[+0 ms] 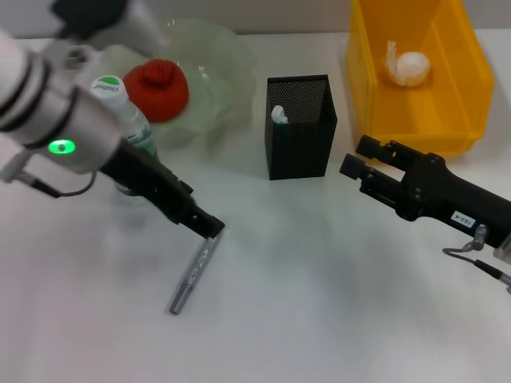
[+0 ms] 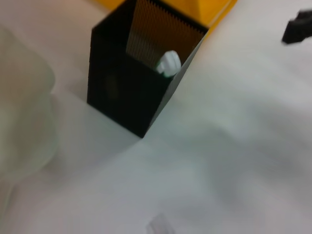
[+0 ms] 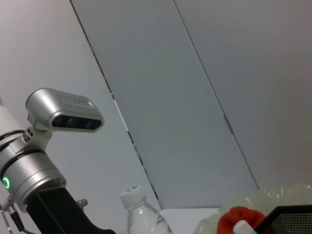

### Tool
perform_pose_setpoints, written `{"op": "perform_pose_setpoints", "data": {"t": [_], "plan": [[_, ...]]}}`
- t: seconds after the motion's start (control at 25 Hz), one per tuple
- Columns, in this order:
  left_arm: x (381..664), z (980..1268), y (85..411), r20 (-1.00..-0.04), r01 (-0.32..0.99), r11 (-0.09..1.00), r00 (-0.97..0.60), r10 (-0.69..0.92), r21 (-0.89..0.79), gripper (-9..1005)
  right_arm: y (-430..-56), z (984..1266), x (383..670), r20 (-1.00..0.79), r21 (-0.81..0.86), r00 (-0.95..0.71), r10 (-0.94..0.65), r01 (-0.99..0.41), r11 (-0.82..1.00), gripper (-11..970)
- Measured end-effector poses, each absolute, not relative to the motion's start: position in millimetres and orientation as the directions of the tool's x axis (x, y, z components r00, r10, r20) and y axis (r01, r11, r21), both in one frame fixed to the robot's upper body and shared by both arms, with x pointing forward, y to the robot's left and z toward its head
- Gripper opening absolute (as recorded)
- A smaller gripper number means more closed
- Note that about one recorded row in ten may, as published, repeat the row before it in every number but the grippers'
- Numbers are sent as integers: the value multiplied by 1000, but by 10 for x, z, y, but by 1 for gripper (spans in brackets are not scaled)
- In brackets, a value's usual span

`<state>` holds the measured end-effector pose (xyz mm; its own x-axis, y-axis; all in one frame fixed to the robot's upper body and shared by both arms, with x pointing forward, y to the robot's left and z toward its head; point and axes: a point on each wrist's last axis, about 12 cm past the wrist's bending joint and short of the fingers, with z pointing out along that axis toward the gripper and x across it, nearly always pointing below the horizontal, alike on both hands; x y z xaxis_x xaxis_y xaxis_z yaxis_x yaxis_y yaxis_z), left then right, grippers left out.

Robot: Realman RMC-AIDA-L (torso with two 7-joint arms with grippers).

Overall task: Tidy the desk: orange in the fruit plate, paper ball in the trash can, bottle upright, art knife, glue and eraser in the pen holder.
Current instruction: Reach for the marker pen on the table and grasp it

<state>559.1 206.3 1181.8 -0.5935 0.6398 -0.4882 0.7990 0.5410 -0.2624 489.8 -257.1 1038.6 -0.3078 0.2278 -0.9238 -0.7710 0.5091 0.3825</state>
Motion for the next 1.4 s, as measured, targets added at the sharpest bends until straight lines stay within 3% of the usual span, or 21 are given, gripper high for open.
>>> {"op": "perform_pose_setpoints", "data": {"t": [0.08,0.24,0.8,1.4], "plan": [[5659,11815,1646,-374,813,556,-576,727,-173,784,-2587,10371,4889,-922,387,-311,230,-762,519,556],[5680,11797,1576,-365,816,554,-573,734,-167,784,-2596,10348,4871,-919,393,-318,232,-752,528,556],[5776,11514,1621,-319,759,616,-649,691,-211,783,-2527,10355,4903,-923,385,-315,222,-767,513,555],[5781,11453,1660,-294,728,647,-685,667,-228,783,-2526,10375,4961,-926,376,-308,216,-766,521,555]]}}
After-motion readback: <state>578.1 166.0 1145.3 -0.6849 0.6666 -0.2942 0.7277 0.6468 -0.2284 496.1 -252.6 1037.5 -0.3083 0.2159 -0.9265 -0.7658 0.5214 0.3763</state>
